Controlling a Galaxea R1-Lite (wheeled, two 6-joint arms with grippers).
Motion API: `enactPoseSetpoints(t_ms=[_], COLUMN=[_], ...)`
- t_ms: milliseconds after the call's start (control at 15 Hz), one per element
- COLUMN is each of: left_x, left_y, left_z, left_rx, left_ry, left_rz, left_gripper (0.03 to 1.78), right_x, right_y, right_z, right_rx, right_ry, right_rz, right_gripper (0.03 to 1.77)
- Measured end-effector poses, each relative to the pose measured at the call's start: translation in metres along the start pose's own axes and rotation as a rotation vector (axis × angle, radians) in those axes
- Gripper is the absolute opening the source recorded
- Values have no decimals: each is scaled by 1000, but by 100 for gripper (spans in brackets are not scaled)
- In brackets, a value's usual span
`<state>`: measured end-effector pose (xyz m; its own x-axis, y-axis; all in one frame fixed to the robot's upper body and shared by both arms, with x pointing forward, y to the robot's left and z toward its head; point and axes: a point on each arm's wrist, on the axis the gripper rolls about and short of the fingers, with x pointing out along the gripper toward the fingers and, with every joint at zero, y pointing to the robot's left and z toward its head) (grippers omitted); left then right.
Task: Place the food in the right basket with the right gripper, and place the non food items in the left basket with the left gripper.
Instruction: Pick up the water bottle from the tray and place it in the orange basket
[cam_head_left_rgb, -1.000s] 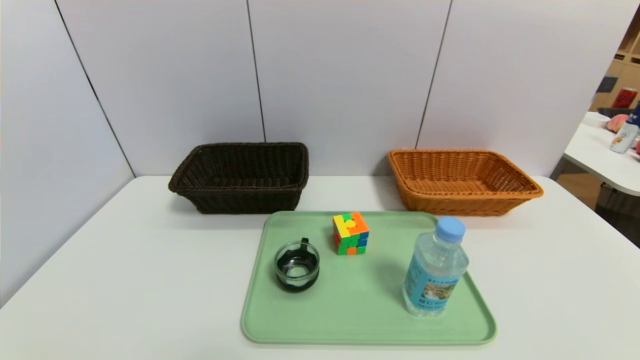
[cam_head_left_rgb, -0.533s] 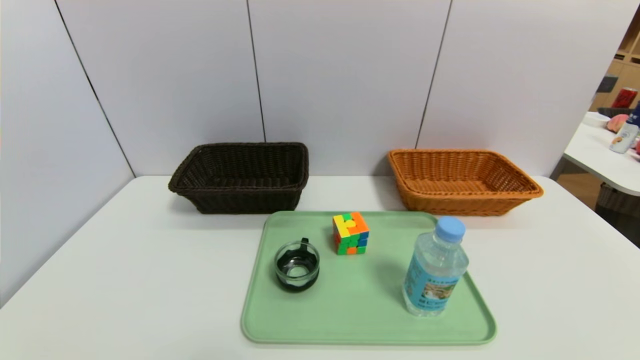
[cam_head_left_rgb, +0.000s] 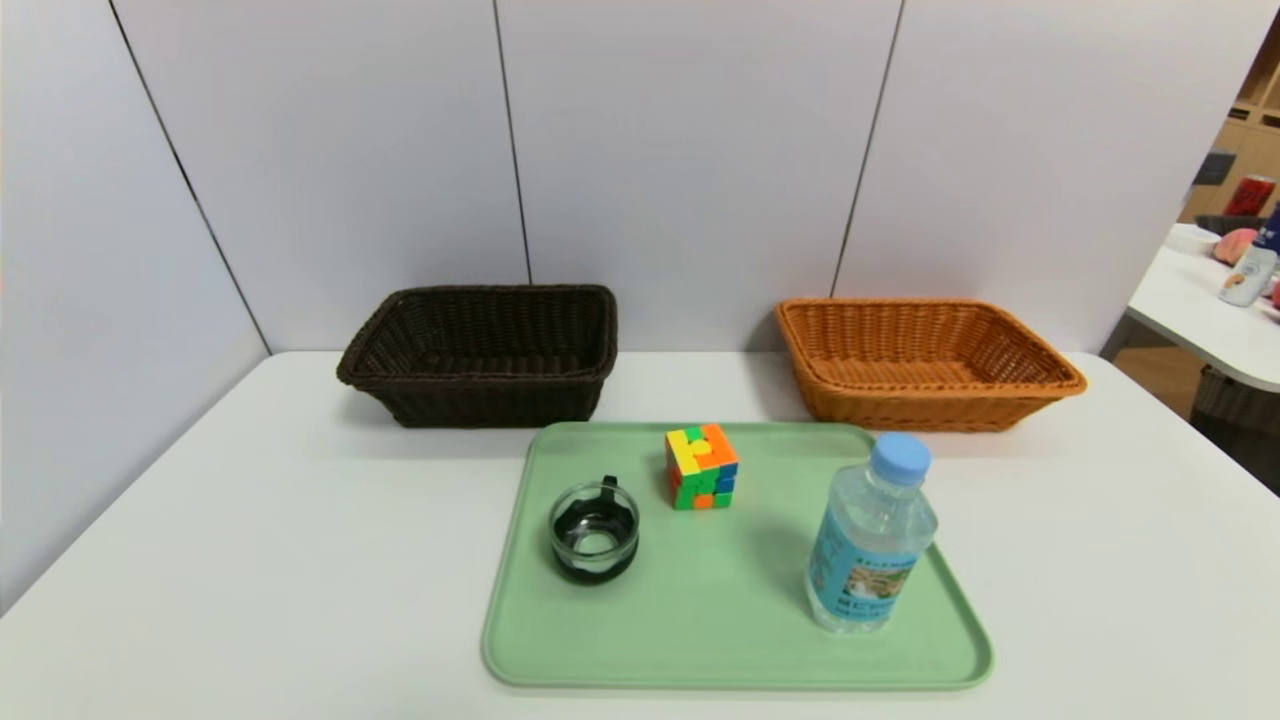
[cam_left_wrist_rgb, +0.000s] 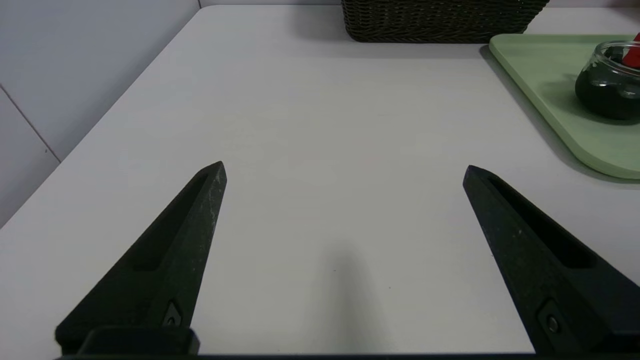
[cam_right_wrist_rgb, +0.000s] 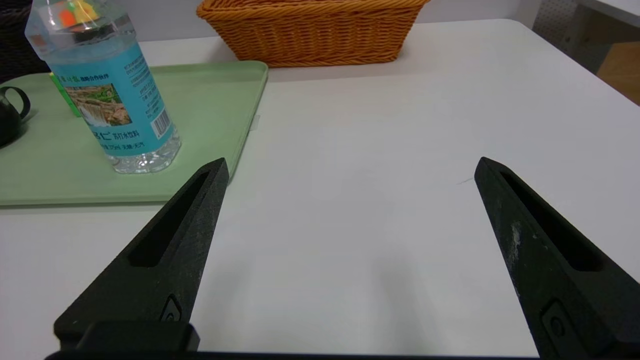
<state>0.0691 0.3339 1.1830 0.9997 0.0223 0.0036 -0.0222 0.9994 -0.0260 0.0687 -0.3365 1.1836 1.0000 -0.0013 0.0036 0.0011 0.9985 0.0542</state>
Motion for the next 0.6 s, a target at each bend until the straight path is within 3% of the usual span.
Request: enactPoseSetpoints(t_ms=[200, 333, 600], left_x=[-5, -11, -10], left_y=[-1, -2, -3], left_z=[15, 25, 46], left_rx=[-16, -20, -21], left_ry=[-27, 9, 48], left_rz=[-41, -95, -111], left_gripper=[169, 169, 169], right_x=[0, -1, -13], right_y=[0, 0, 4], right_z=[0, 1, 33], right_rx=[-26, -37, -10], right_ry=[5, 9, 6], right_rz=[4, 12, 78], right_gripper=[170, 170, 170])
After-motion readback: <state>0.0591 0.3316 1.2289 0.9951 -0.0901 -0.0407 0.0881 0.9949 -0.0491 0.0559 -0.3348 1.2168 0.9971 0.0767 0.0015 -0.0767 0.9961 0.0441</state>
